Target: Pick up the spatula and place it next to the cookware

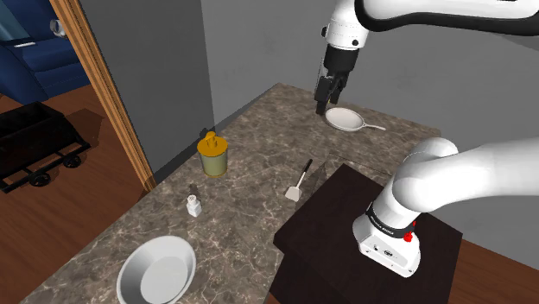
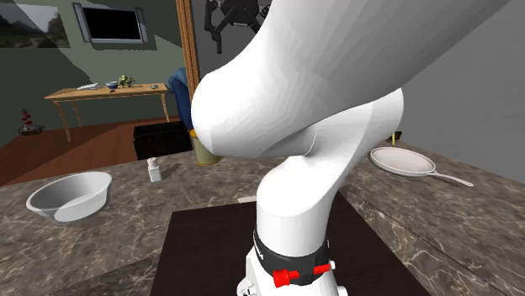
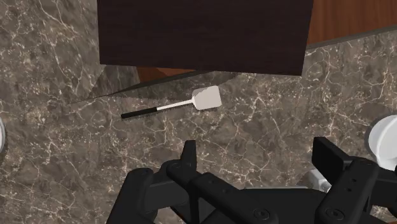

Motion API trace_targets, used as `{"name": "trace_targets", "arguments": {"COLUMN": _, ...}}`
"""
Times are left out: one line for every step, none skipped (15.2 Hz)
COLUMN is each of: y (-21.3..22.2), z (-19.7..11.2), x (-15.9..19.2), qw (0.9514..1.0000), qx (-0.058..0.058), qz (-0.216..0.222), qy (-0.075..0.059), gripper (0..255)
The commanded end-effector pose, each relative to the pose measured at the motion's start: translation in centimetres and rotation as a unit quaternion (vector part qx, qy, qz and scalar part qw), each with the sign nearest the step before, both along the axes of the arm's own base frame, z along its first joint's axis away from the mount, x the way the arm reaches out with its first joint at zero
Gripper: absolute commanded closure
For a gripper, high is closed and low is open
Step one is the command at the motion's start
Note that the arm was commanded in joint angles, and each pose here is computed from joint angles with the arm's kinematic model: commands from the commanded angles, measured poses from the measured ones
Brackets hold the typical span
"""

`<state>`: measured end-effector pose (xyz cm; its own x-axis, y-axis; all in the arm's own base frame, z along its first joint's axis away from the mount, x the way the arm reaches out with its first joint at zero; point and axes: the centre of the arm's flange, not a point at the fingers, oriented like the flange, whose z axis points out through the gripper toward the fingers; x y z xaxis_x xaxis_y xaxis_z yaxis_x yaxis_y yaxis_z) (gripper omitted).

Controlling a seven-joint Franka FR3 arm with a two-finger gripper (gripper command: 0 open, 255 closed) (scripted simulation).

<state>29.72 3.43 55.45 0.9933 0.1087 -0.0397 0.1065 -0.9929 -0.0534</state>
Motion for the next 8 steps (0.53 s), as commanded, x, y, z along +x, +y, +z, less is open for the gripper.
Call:
{"name": "trace_targets", "arguments": {"y": 0.0, "z": 0.0, "x": 0.0, "qw": 1.0000, "qx": 0.000, "qz": 0.000, "qy": 0.000, "gripper": 0}}
{"name": "trace_targets", "arguments": {"y": -0.1, "z": -1.3, "x": 0.3, "qw": 0.9998, "qx": -0.002, "qz": -0.021, "qy": -0.001, "gripper": 0}}
{"name": "trace_targets", "arguments": {"y": -0.2, "z": -2.5, "x": 0.6, "qw": 0.9991, "qx": -0.003, "qz": -0.042, "qy": -0.002, "gripper": 0}}
{"name": "trace_targets", "arguments": {"y": -0.3, "z": -3.8, "x": 0.9, "qw": 0.9980, "qx": -0.005, "qz": -0.063, "qy": -0.003, "gripper": 0}}
{"name": "trace_targets", "arguments": {"y": -0.5, "z": -5.0, "x": 1.3, "qw": 0.9964, "qx": -0.007, "qz": -0.085, "qy": -0.004, "gripper": 0}}
{"name": "trace_targets", "arguments": {"y": -0.6, "z": -6.3, "x": 1.6, "qw": 0.9944, "qx": -0.008, "qz": -0.106, "qy": -0.005, "gripper": 0}}
{"name": "trace_targets", "arguments": {"y": -0.8, "z": -7.5, "x": 1.9, "qw": 0.9919, "qx": -0.010, "qz": -0.127, "qy": -0.006, "gripper": 0}}
{"name": "trace_targets", "arguments": {"y": -1.0, "z": -8.8, "x": 2.2, "qw": 0.9890, "qx": -0.012, "qz": -0.148, "qy": -0.007, "gripper": 0}}
